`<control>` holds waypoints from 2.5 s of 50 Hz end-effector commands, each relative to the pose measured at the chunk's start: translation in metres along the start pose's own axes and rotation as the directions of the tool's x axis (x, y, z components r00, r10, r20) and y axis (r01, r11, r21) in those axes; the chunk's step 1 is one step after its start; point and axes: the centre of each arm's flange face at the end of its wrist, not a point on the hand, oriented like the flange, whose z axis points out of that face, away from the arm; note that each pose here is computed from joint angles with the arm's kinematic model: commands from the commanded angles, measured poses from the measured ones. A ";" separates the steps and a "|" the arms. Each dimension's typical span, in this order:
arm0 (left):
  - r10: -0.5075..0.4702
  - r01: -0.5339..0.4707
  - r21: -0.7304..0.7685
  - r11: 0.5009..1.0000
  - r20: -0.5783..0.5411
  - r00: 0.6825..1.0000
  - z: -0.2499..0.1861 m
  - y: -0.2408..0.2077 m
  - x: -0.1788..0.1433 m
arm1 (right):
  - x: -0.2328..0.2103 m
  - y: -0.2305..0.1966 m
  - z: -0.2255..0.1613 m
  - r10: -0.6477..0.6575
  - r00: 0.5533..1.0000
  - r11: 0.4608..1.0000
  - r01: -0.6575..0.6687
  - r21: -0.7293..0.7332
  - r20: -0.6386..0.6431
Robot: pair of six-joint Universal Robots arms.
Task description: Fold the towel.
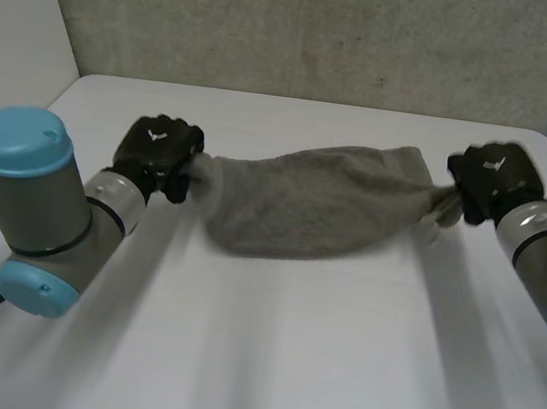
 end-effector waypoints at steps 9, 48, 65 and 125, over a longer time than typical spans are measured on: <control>0.006 -0.016 0.225 0.974 0.046 0.999 -0.052 -0.114 -0.019 | 0.058 -0.107 -0.065 -0.014 0.997 0.982 0.027 0.186 -0.071; -0.308 0.243 0.567 0.787 0.018 0.951 0.026 -0.178 -0.086 | 0.091 -0.168 0.005 0.023 0.911 0.768 0.247 0.591 -0.411; -0.319 0.300 0.183 0.936 0.081 0.944 0.038 -0.035 -0.078 | 0.003 -0.060 0.015 -0.002 0.992 0.958 -0.033 0.284 0.123; -0.185 0.185 -0.102 0.978 0.004 0.983 -0.101 -0.038 -0.032 | 0.001 -0.006 -0.159 -0.048 0.808 0.970 0.178 -0.165 0.588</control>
